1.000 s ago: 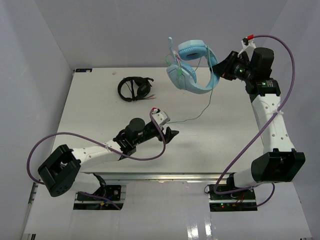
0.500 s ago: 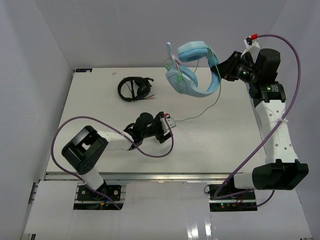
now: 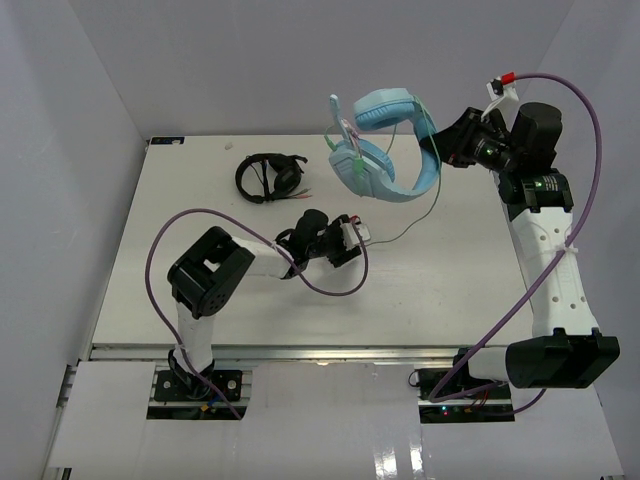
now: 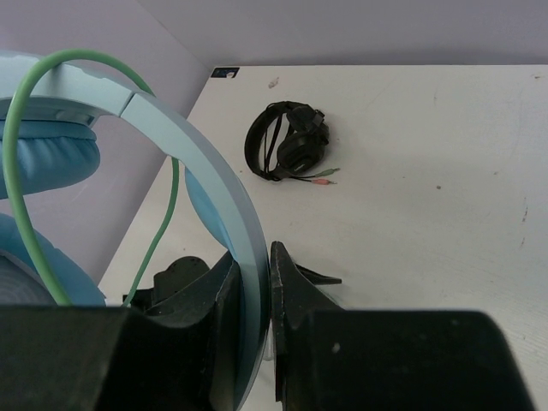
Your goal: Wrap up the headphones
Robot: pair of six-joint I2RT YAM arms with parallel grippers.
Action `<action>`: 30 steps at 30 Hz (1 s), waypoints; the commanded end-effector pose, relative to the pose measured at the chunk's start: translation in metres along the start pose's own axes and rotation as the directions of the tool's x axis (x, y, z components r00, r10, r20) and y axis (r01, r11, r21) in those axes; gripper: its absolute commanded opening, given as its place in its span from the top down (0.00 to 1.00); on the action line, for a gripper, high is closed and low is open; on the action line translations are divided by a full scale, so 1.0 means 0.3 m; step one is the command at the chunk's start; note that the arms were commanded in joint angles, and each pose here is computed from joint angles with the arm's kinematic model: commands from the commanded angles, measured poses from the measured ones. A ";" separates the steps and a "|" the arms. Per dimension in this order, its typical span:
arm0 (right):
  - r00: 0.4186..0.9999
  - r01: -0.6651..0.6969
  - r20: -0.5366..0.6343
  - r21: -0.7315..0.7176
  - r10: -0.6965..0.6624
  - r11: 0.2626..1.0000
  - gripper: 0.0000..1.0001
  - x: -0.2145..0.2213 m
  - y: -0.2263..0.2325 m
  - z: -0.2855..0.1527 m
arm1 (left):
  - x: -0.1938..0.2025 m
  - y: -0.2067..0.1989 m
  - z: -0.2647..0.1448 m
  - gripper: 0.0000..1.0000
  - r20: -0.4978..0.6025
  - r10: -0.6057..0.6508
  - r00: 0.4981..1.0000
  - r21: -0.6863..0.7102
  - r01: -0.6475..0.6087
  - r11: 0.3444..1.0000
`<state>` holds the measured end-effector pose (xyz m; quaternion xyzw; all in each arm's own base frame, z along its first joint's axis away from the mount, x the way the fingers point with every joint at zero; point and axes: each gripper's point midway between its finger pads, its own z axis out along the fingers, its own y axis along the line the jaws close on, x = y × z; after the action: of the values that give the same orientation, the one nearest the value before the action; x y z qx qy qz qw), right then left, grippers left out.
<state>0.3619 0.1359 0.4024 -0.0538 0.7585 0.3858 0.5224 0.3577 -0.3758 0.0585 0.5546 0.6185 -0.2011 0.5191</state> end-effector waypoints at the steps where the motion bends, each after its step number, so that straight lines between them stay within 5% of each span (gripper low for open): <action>1: 0.998 0.012 0.057 -0.080 -0.007 0.997 0.92 -0.054 0.095 -0.034 | -0.012 -0.008 0.032 0.45 0.021 -0.004 1.000 0.054 0.003 0.999; 4: 0.998 0.010 0.057 -0.082 -0.005 0.997 0.92 -0.055 0.095 -0.034 | 0.014 -0.022 0.042 0.59 0.015 -0.022 1.000 0.059 0.022 0.998; 8: 0.999 0.005 0.054 -0.084 0.000 0.996 0.92 -0.049 0.094 -0.032 | 0.022 -0.033 0.049 0.65 0.024 -0.037 0.999 0.067 0.036 0.997; 14: 0.998 0.010 0.055 -0.075 -0.005 0.997 0.92 -0.041 0.085 -0.033 | 0.012 -0.036 0.022 1.00 0.034 -0.053 0.998 0.054 0.051 0.997; 23: 0.995 0.070 0.073 -0.013 -0.069 0.997 0.92 -0.054 0.053 -0.040 | -0.069 0.014 -0.219 1.00 0.099 -0.044 0.994 -0.045 0.049 0.998; 30: 0.989 0.113 0.088 0.099 -0.122 0.989 0.92 -0.071 -0.025 -0.032 | -0.212 -0.118 -0.393 1.00 0.233 -0.023 0.972 0.087 0.003 0.996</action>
<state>0.3689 0.1249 0.3858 -0.0493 0.7719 0.3445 0.5320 0.3047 -0.3134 0.1174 0.5218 0.6002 -0.2367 0.5581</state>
